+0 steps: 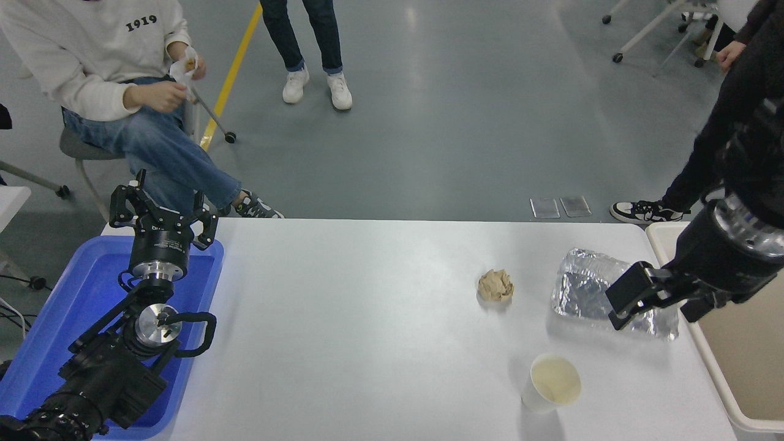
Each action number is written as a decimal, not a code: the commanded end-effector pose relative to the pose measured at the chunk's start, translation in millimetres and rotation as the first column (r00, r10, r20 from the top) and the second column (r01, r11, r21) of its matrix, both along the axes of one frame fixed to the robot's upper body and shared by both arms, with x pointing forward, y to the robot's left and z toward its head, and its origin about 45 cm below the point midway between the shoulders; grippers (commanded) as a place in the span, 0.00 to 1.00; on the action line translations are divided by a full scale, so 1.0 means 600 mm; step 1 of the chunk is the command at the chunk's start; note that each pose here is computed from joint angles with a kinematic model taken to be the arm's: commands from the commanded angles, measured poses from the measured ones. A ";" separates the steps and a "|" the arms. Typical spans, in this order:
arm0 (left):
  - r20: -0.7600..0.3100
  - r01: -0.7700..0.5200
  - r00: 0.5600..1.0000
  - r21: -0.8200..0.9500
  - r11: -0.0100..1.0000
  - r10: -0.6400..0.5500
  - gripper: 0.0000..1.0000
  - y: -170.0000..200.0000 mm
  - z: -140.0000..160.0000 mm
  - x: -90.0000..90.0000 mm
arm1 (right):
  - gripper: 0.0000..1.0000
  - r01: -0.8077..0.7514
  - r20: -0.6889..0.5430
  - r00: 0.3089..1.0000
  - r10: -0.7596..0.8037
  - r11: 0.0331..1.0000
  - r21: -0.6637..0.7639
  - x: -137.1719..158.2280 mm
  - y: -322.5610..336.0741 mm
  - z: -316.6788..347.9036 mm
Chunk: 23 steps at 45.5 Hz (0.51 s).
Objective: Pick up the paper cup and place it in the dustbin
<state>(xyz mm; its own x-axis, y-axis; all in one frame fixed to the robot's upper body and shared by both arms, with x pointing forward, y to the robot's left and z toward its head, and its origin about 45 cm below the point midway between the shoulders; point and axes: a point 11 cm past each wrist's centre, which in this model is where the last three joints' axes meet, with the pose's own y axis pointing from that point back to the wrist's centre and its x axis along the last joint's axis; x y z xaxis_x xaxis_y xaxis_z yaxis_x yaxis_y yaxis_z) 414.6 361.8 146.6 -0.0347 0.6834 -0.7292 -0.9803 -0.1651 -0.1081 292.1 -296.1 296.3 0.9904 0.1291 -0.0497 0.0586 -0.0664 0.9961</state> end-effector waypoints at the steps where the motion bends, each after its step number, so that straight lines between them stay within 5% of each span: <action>1: 0.000 0.001 1.000 0.001 1.000 -0.001 0.99 0.000 0.000 0.000 | 1.00 -0.015 -0.016 1.000 0.016 0.999 0.029 -0.002 -0.008 -0.120; 23: 0.000 0.000 1.000 0.000 1.000 0.000 0.99 0.000 0.000 0.000 | 1.00 -0.052 -0.004 0.999 0.052 0.997 0.057 -0.025 -0.020 -0.250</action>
